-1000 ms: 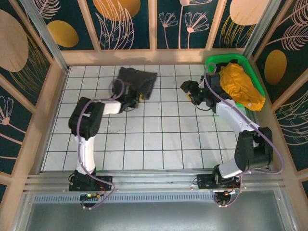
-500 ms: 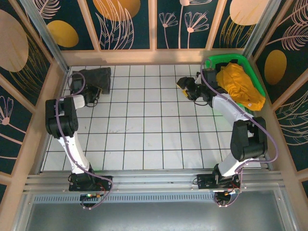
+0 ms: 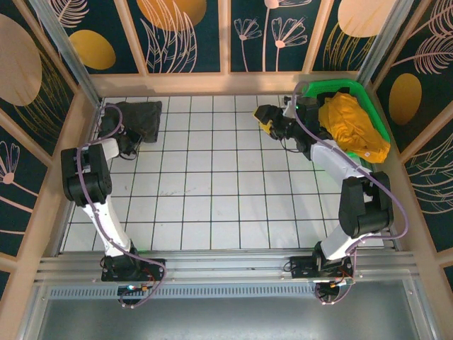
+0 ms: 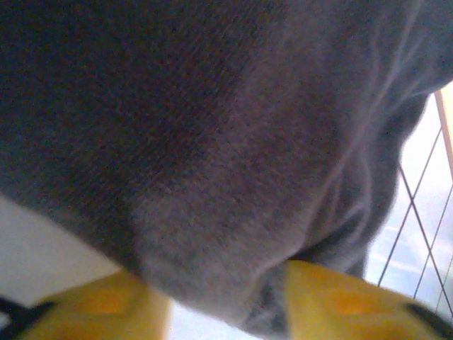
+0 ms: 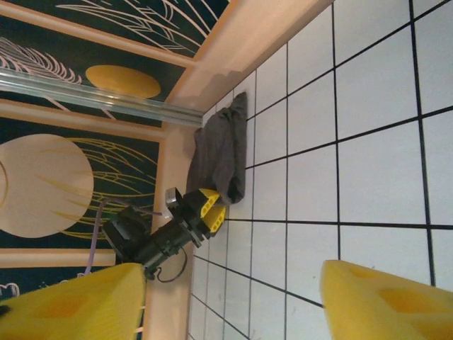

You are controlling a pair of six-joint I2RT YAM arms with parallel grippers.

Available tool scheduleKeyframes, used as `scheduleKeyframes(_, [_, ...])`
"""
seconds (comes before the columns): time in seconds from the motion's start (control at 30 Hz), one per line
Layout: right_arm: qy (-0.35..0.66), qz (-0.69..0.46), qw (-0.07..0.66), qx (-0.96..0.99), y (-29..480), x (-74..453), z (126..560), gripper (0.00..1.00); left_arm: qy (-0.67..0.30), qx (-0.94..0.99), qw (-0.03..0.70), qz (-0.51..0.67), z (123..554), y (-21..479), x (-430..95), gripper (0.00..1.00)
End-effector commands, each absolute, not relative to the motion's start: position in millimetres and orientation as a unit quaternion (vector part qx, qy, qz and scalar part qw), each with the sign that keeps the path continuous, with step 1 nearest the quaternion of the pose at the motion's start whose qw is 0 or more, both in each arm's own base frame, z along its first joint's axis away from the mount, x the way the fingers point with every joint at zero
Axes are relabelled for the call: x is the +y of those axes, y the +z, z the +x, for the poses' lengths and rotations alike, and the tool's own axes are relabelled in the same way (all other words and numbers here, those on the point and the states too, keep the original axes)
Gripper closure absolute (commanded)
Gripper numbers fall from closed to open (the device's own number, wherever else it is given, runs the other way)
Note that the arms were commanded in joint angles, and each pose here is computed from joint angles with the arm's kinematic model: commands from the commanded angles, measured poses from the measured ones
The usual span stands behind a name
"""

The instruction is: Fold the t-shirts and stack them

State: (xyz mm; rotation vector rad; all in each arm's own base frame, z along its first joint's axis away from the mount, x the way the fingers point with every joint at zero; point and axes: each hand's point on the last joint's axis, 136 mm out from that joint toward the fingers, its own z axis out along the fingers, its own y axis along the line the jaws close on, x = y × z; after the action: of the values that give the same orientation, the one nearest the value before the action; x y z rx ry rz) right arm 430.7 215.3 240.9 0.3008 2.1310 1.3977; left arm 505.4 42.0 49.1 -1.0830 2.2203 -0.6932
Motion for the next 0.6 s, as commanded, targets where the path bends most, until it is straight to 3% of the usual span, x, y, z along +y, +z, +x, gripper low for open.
scheduleKeyframes(0.0, [0.539, 0.084, 0.32, 0.775, 272.2, 217.3, 424.4, 0.02, -0.276, 0.814, 0.332, -0.388, 498.1, 107.8, 36.6, 0.01])
scheduleKeyframes(0.17, [0.55, 0.093, 0.337, 0.759, 292.0, 209.6, 427.6, 0.01, -0.304, 0.78, 0.387, -0.386, 476.2, 173.8, 10.6, 0.01])
scheduleKeyframes(0.3, [0.524, 0.115, 0.384, 0.752, 311.8, 184.5, 432.7, 0.01, -0.258, 0.767, 0.425, -0.406, 448.0, 206.3, 14.8, 0.01])
scheduleKeyframes(0.5, [0.241, 0.239, 0.534, 0.774, 345.8, 68.7, 426.5, 0.01, -0.043, 0.686, 0.522, -0.505, 360.5, 249.3, 96.9, 0.01])
scheduleKeyframes(0.57, [0.141, 0.262, 0.588, 0.752, 348.1, 28.3, 410.3, 0.01, -0.012, 0.656, 0.585, -0.477, 338.4, 257.0, 107.4, 0.01])
